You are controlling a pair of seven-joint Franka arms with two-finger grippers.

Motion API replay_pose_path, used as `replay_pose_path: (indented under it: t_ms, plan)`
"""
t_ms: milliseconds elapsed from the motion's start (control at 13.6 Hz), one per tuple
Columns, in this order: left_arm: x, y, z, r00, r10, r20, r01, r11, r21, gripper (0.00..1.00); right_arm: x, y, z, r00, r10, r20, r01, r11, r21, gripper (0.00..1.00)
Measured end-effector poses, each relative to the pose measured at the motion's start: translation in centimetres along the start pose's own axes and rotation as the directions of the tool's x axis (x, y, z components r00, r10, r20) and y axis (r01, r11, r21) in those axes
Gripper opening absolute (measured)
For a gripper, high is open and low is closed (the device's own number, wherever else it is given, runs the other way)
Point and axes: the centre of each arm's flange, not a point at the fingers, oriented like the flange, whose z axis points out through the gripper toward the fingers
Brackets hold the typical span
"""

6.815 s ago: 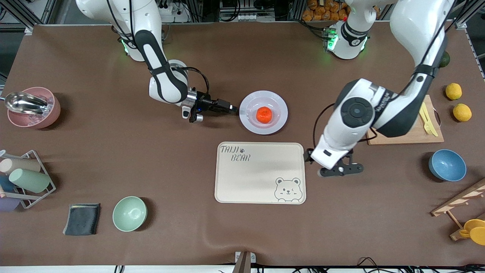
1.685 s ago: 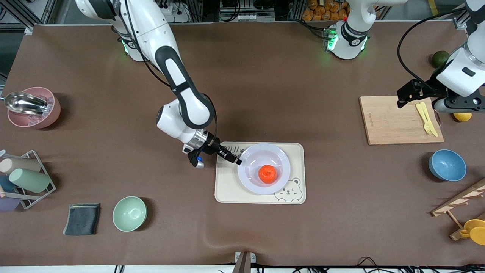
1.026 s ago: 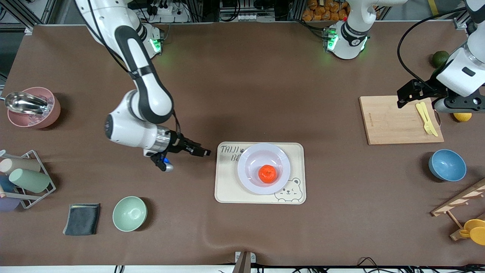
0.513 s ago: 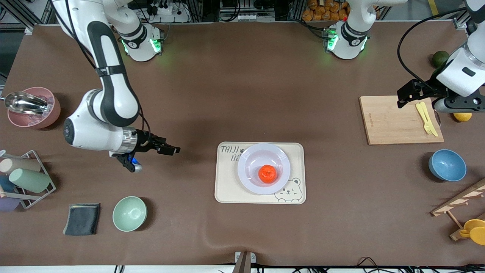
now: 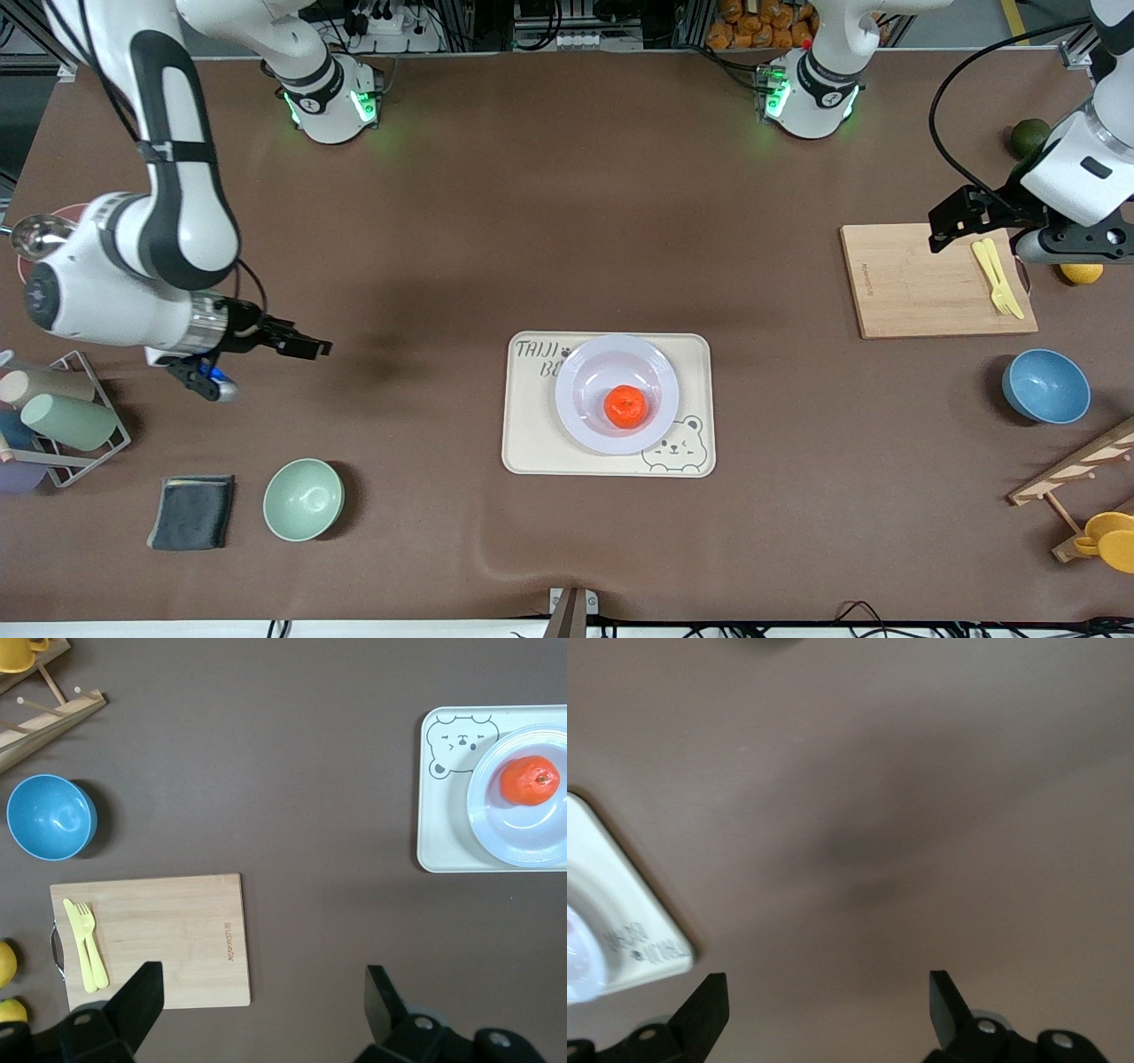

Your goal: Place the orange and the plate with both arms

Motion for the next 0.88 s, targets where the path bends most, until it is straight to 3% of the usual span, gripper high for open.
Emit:
replay_pose_path:
  t_ms: [366, 659, 879]
  plan:
    - [0.0, 0.0, 0.0, 1.0, 0.0, 0.0, 0.0, 1.0, 0.0, 1.0, 0.3, 7.6, -8.4, 0.979, -0.205, -0.007, 0.203, 0.973, -0.107, 1.0]
    - [0.0, 0.0, 0.1, 1.0, -0.001, 0.002, 0.001, 1.0, 0.0, 1.0, -3.0, 6.5, -14.8, 0.95, -0.311, -0.023, 0.299, 0.929, -0.218, 1.0]
    - [0.1, -0.1, 0.3, 1.0, -0.001, 0.005, 0.001, 1.0, 0.0, 1.0, -5.7, 5.6, -18.7, 0.937, -0.343, -0.062, 0.322, 0.92, -0.223, 1.0]
